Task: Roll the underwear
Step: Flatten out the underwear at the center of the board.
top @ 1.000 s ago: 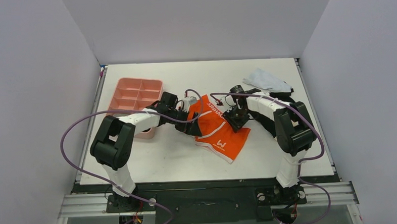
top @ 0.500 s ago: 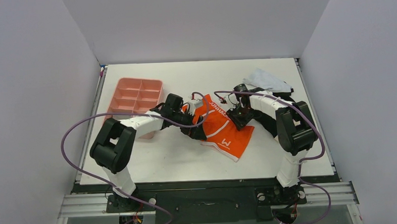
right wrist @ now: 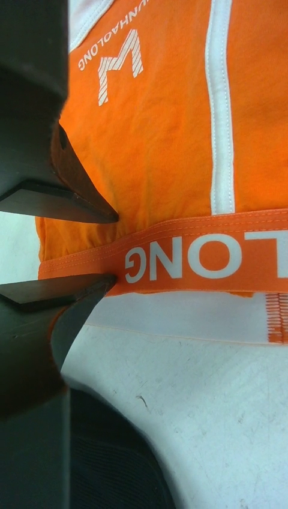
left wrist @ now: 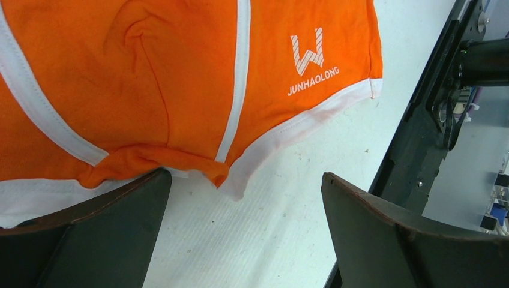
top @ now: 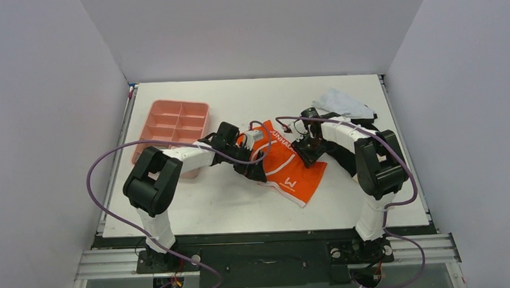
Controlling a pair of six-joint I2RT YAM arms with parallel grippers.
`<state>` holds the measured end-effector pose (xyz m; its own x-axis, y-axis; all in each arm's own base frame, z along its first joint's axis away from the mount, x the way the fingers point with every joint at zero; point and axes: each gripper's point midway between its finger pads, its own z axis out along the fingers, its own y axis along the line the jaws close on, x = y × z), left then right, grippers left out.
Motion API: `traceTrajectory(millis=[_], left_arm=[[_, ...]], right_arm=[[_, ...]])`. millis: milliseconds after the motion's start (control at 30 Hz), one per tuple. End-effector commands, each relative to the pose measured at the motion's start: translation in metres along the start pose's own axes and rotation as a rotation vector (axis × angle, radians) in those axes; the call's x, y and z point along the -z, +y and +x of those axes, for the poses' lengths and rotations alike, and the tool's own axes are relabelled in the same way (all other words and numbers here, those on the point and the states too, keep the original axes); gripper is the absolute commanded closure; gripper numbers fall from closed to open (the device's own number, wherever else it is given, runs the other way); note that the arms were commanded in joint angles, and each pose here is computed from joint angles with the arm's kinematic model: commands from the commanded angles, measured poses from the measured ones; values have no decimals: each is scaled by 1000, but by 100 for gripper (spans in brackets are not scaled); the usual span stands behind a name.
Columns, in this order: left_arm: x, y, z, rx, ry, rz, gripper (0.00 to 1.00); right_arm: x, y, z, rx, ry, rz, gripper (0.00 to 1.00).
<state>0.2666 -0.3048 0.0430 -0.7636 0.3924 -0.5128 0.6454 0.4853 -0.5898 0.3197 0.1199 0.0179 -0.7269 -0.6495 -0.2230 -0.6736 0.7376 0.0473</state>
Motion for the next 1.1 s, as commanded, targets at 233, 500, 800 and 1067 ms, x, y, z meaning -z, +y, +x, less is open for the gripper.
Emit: traceTrajectory(millis=[233,500,800,1067], left_arm=[[8,6,1,-73,71,-51,3],[16,0,2,-99,75,-39,3],[0,-24,-37,-88,-40,62,3],[-12,-16,-51,-52,-91,55,3]], right_arm=[[2,-24,17,-15,25,66,66],[3,-32,21,-24,28,81,67],[1,-28,19,-32,23,65,67],[2,-27,18,-32,19,62,67]])
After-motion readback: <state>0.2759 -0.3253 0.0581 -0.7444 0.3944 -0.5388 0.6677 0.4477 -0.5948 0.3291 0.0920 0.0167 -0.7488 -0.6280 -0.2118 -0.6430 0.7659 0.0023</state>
